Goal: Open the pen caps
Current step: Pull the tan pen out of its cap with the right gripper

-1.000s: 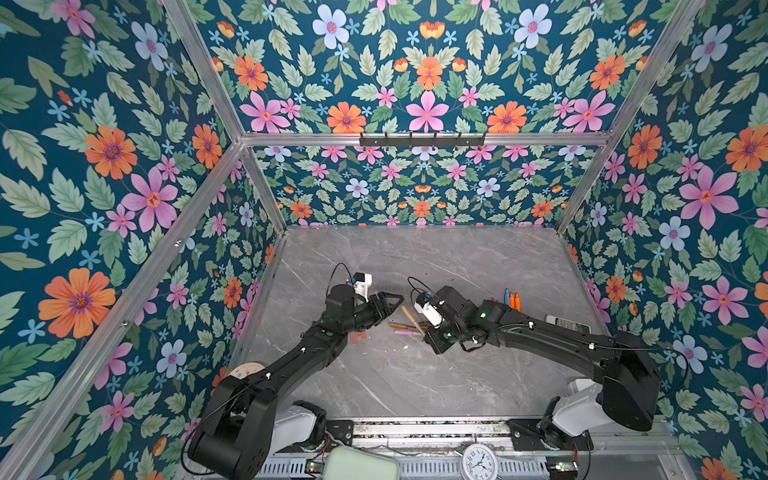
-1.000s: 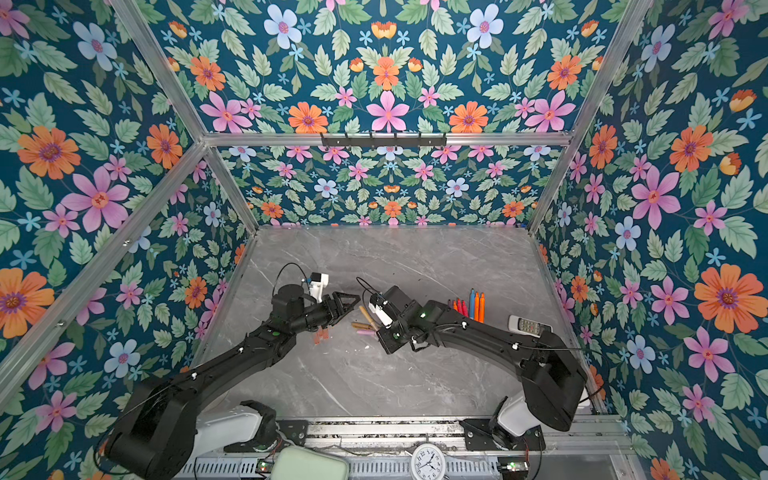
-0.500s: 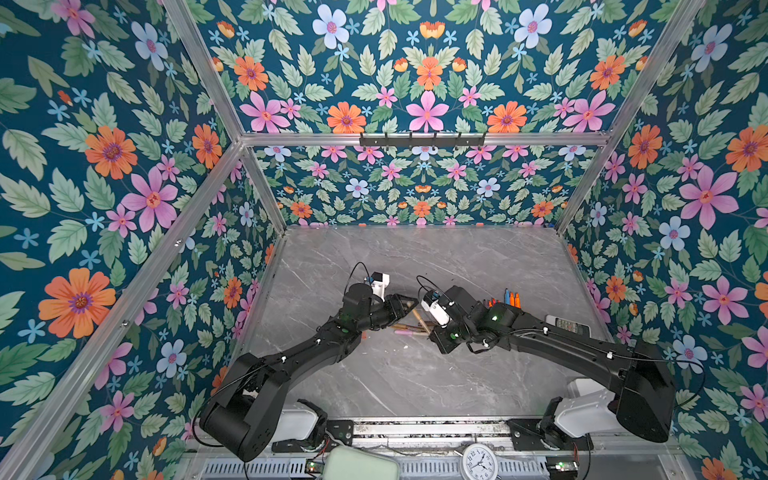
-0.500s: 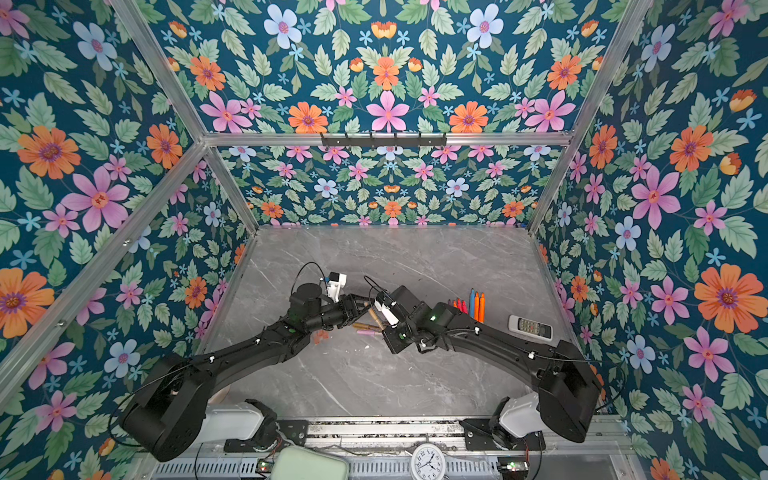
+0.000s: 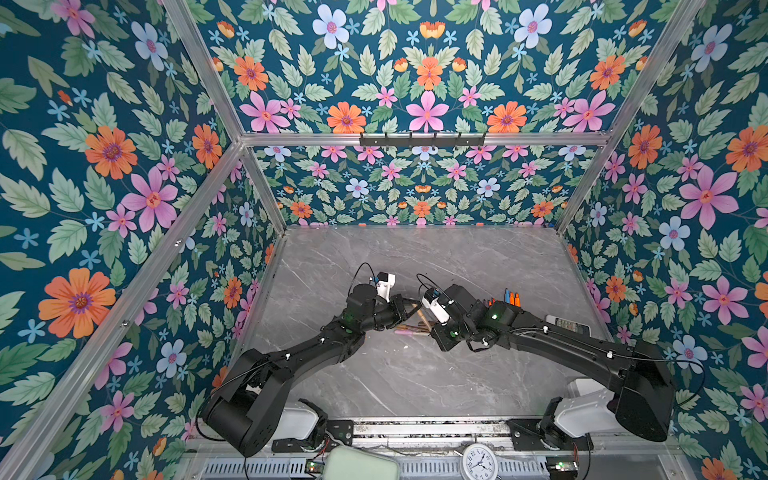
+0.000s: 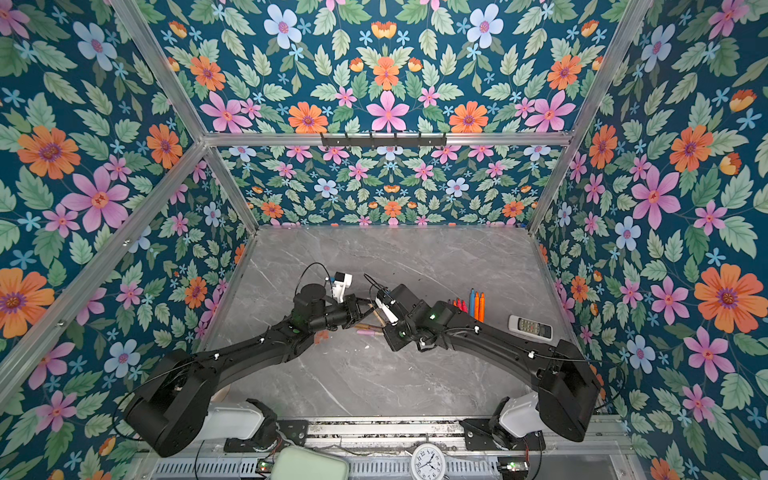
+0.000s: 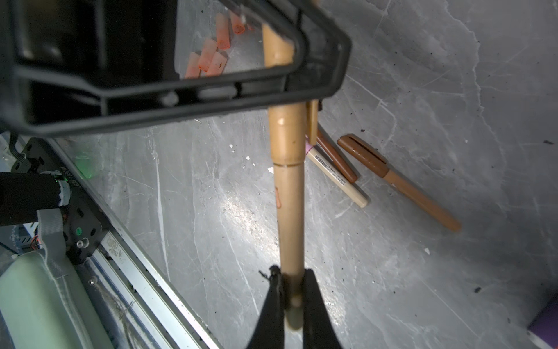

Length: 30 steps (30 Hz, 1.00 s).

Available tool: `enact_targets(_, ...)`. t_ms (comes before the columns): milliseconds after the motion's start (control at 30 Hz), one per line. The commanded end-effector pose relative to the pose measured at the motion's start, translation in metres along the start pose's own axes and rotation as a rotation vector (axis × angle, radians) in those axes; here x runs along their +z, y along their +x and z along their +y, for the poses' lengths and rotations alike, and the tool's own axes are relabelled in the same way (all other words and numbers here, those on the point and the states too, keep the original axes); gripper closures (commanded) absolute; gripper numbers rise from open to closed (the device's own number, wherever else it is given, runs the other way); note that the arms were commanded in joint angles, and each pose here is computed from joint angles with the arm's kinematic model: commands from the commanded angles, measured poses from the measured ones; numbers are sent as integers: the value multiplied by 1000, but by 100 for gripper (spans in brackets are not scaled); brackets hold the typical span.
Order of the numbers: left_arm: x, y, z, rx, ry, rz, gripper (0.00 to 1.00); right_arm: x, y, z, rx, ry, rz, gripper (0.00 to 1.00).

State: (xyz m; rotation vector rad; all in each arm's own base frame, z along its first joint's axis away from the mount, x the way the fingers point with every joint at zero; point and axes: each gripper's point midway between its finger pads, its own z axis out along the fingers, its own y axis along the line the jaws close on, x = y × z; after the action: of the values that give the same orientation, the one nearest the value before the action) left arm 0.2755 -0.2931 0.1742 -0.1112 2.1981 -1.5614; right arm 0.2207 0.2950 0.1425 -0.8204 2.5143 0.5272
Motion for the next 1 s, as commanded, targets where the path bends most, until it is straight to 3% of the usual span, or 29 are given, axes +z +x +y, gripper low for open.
enact_targets(0,1,-2,-11,33,42,3,100,1,-1,1,-1,0,-1,100)
enact_targets(100,1,-1,-12,33,49,8,100,4,-2,1,5,-3,5,70)
enact_targets(233,2,-1,-14,28,63,11,100,9,-3,2,10,-7,10,68)
enact_targets(333,2,-1,-16,27,72,13,100,11,-4,2,9,-6,14,73)
enact_targets(467,2,0,-18,26,83,18,100,10,-4,2,6,-9,7,100)
enact_targets(600,0,-9,-22,56,83,7,100,12,0,6,5,-37,14,100)
enact_targets(833,-24,-82,-16,117,6,-109,100,16,20,9,29,-78,54,100)
enact_targets(967,-29,-101,-22,153,-16,-118,100,15,28,10,51,-95,57,100)
